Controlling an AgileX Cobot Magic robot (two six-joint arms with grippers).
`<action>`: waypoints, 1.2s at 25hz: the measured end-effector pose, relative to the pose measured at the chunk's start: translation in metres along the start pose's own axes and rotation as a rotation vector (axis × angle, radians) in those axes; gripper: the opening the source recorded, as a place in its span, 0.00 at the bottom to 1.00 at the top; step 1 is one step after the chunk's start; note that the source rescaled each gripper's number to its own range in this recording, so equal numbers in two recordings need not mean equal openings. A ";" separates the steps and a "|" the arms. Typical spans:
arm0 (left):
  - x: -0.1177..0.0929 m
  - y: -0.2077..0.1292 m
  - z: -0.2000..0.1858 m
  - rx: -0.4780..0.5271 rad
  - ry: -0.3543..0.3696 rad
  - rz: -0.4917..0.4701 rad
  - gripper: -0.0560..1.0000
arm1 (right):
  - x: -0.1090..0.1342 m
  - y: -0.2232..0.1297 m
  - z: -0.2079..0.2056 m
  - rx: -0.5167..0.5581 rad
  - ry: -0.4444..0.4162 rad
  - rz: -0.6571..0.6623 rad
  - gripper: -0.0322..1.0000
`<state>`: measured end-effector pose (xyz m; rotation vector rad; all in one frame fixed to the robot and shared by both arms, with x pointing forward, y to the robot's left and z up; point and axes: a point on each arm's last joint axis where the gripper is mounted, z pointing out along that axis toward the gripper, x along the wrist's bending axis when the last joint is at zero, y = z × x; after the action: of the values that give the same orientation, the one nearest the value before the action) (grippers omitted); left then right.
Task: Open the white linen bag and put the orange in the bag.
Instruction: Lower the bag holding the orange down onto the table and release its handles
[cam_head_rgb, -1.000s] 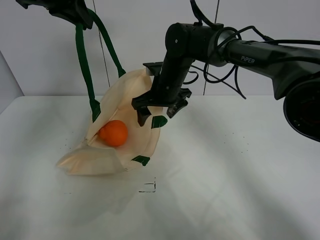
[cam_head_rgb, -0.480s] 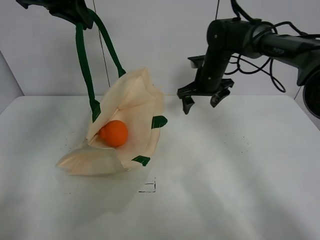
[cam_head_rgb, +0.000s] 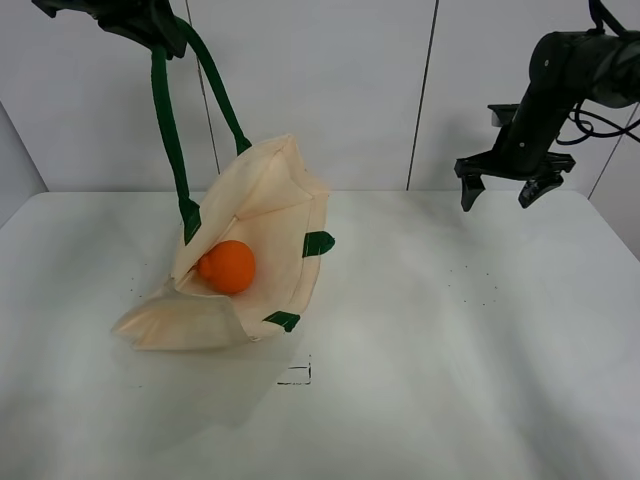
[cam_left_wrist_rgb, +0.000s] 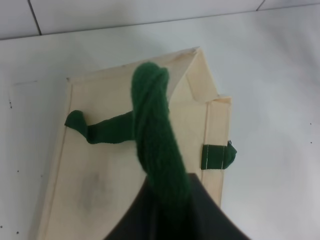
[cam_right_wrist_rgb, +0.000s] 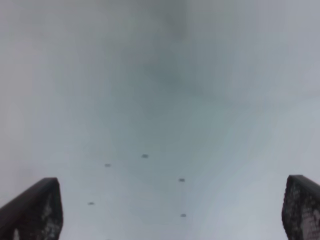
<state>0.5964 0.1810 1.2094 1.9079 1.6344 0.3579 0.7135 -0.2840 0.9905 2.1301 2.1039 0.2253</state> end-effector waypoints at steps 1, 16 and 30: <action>0.000 0.000 0.000 0.000 0.001 0.000 0.05 | -0.001 0.000 0.000 0.001 0.000 -0.004 1.00; 0.001 0.000 0.000 -0.001 0.006 0.009 0.05 | -0.005 -0.133 -0.115 -0.008 0.011 -0.037 1.00; 0.001 0.000 0.000 -0.001 0.006 0.016 0.05 | -0.015 -0.362 -0.160 -0.357 0.020 -0.038 1.00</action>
<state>0.5966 0.1815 1.2094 1.9216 1.6237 0.3708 0.3267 -0.2949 1.0733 1.8850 1.9370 0.5721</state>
